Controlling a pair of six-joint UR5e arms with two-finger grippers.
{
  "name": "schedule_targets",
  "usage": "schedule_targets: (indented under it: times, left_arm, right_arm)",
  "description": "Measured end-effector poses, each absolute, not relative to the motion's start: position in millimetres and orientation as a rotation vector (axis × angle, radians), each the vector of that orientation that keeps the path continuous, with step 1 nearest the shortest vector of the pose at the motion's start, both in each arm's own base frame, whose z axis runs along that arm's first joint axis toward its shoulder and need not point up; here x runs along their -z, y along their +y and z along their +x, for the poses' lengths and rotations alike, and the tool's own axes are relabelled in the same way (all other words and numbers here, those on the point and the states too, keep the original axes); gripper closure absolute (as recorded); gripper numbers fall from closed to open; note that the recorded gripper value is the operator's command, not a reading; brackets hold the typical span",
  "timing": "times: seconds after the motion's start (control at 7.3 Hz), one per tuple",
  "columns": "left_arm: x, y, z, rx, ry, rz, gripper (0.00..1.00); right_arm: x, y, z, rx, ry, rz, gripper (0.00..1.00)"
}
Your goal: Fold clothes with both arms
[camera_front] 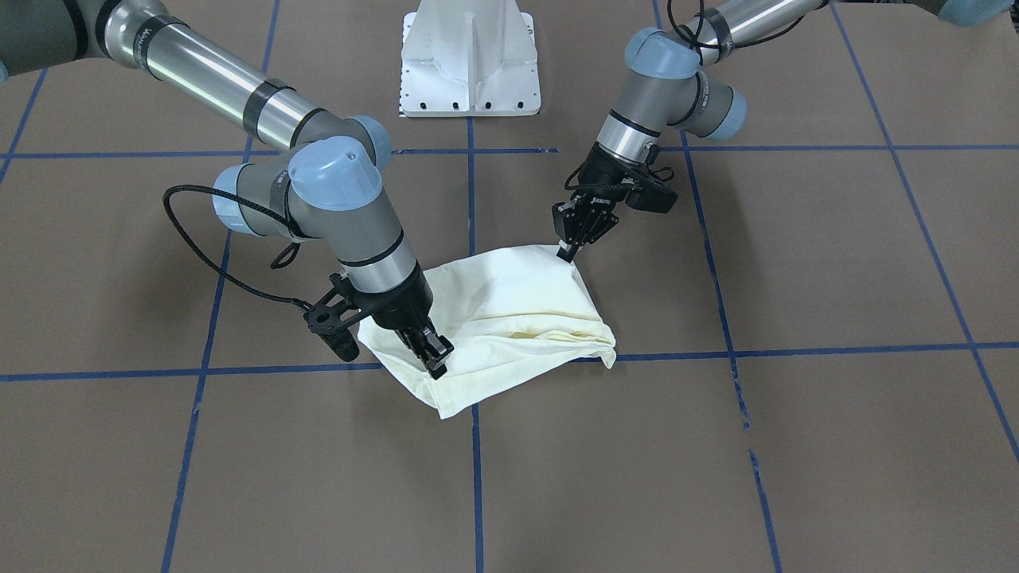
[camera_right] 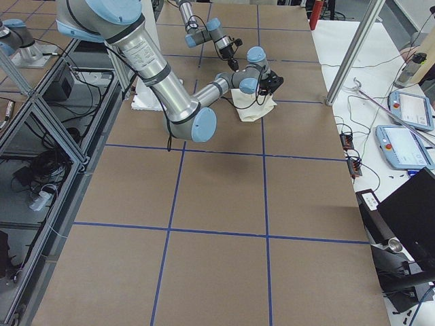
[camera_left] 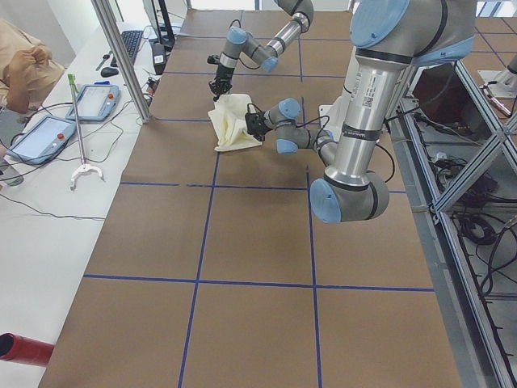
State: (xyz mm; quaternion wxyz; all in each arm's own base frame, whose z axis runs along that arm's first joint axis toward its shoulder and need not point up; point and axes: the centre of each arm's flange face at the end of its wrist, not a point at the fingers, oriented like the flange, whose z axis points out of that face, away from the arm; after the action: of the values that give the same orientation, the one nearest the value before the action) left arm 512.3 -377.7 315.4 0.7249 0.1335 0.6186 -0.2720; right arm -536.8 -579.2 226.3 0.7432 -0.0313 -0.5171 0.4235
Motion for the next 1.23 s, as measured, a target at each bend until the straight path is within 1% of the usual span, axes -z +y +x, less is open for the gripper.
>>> schedule_targets:
  times: [0.41, 0.55, 0.68, 0.96, 1.23]
  left_arm:
    - [-303.6, -334.1, 537.7, 0.521, 1.494, 0.229, 1.0]
    - [-300.7, -328.6, 536.4, 0.506, 1.508, 0.216, 1.0]
    - [-311.5, -327.0, 527.9, 0.496, 1.492, 0.213, 1.0]
    - [-340.6, -345.1, 507.6, 0.492, 1.424, 0.308, 1.0]
    - [-363.2, -380.2, 493.3, 0.526, 1.366, 0.393, 1.0]
  right_arm:
    - [-226.2, -579.4, -536.8, -0.925, -1.133, -0.075, 1.0]
    - [-226.4, -579.7, -536.5, -0.925, -1.132, -0.075, 1.0]
    - [-227.0, -580.2, -535.9, -0.926, -1.132, -0.075, 1.0]
    - [-227.7, -580.7, -535.2, -0.928, -1.131, -0.074, 1.0]
    - [-226.3, -581.1, -534.5, -0.928, -1.133, -0.073, 1.0]
